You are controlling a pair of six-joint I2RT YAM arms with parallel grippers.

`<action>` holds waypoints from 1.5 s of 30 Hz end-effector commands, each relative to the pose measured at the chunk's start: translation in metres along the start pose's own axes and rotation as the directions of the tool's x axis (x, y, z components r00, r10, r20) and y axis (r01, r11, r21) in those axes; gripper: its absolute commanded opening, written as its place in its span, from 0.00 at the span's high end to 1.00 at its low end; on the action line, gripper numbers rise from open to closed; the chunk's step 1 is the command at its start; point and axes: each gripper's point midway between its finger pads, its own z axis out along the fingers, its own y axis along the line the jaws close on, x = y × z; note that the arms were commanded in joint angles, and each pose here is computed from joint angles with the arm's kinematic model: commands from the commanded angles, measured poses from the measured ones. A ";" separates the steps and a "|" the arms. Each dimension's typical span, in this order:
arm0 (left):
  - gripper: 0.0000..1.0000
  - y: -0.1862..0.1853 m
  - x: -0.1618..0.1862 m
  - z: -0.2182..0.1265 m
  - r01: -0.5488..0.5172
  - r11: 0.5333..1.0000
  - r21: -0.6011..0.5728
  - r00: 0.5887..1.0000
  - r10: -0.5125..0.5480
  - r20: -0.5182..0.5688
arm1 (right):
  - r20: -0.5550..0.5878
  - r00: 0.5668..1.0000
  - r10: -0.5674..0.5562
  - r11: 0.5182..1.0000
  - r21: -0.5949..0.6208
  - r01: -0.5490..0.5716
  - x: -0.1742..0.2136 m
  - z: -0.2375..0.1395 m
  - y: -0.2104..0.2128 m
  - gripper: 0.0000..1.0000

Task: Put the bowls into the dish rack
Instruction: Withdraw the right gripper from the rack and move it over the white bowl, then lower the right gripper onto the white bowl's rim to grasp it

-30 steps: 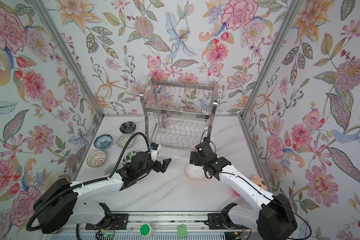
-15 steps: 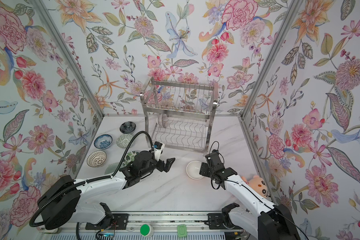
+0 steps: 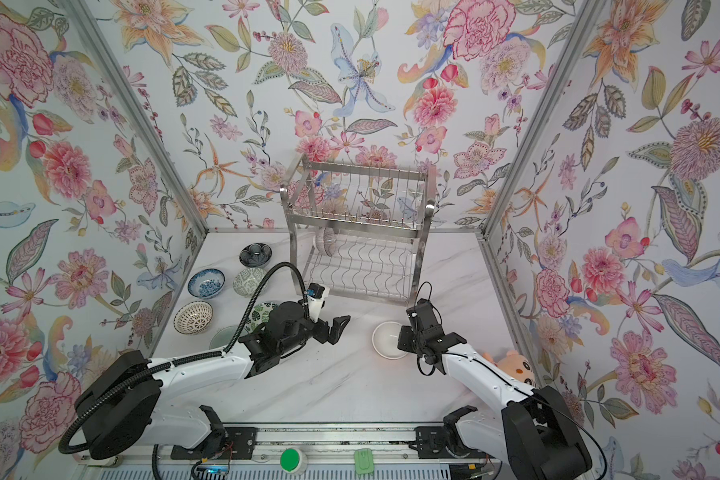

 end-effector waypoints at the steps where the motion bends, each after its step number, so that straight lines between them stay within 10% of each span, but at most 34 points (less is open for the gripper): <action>1: 0.01 -0.002 -0.006 -0.002 0.007 1.000 -0.008 1.000 -0.007 0.022 | 0.012 1.000 -0.005 1.000 0.012 0.005 -0.002 0.002 -0.003 0.81; 10: 0.01 0.015 -0.007 -0.010 0.017 0.998 -0.058 1.000 -0.016 0.022 | 0.047 0.998 -0.046 0.997 -0.056 0.048 -0.017 -0.006 0.032 0.98; 25: 0.01 0.083 -0.012 -0.050 0.170 0.975 -0.141 0.983 -0.157 0.096 | 0.016 0.976 -0.219 0.962 -0.164 0.219 -0.026 0.030 0.146 0.98; 45: 0.01 0.094 -0.002 -0.056 0.188 0.971 -0.147 0.980 -0.175 0.100 | 0.005 0.948 -0.319 0.945 -0.077 0.318 -0.037 0.033 0.148 0.75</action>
